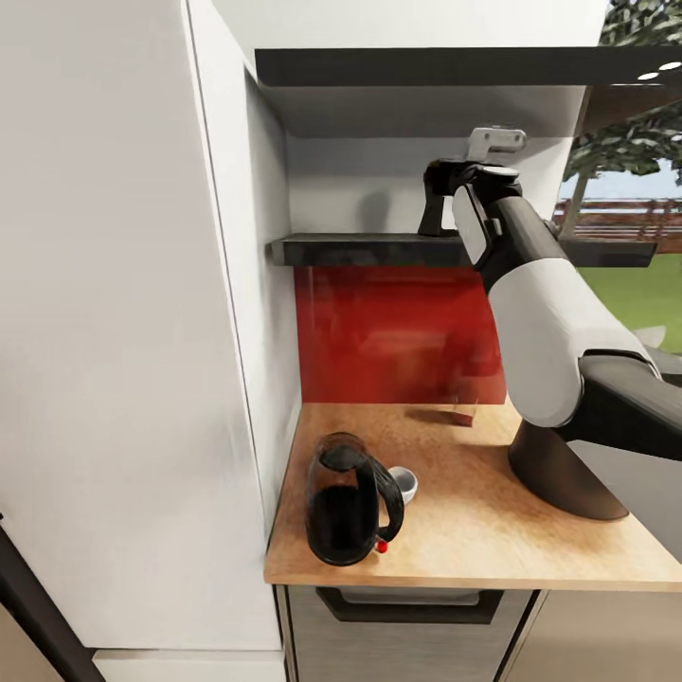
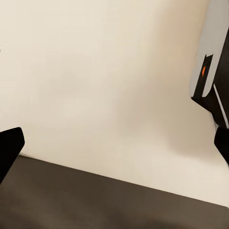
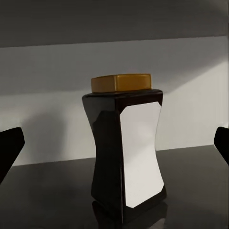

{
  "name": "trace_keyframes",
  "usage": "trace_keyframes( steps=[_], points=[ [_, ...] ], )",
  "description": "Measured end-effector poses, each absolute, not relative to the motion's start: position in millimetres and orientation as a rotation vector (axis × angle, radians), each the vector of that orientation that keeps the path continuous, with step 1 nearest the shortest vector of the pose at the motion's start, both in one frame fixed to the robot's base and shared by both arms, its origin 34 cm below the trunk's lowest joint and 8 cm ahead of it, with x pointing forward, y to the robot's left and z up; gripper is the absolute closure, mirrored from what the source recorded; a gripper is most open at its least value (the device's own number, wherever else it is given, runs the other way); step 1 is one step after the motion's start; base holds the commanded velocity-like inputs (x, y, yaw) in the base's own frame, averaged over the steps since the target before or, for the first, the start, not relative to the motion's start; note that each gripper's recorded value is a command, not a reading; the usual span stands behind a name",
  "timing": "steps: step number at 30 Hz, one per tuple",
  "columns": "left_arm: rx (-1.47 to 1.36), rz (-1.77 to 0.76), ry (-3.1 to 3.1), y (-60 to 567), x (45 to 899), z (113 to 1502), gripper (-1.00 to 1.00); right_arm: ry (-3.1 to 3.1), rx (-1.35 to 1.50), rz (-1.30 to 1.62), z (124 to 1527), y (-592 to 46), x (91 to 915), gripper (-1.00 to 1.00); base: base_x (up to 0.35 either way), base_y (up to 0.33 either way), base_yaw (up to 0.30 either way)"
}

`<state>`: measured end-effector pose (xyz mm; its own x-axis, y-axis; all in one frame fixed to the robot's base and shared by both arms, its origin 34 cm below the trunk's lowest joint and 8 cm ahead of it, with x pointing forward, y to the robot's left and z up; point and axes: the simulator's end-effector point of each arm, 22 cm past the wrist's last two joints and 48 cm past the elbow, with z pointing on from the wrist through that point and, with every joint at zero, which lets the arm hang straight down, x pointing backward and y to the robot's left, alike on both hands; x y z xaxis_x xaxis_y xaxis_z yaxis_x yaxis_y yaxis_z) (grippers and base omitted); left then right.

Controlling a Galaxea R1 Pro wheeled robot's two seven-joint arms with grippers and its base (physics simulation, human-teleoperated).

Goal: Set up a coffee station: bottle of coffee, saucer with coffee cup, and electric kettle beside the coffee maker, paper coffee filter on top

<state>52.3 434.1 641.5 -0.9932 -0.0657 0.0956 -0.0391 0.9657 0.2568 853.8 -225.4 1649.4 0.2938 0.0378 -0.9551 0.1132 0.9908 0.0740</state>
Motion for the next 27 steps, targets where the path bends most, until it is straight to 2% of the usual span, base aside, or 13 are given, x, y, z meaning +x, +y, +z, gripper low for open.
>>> trace_keyframes(
  steps=[22, 27],
  points=[
    [0.061, -0.386, -2.999, 433.1, 42.5, 642.3, -1.00, 1.398, 0.166, -0.100, 1613.2, -234.0, 864.8, -1.00, 0.001, 0.000, 0.000],
    [0.060, -0.386, -3.000, 433.1, 42.3, 642.4, -1.00, 1.397, 0.165, -0.099, 1613.7, -233.3, 864.1, -1.00, 0.144, 0.000, 0.000]
  ],
)
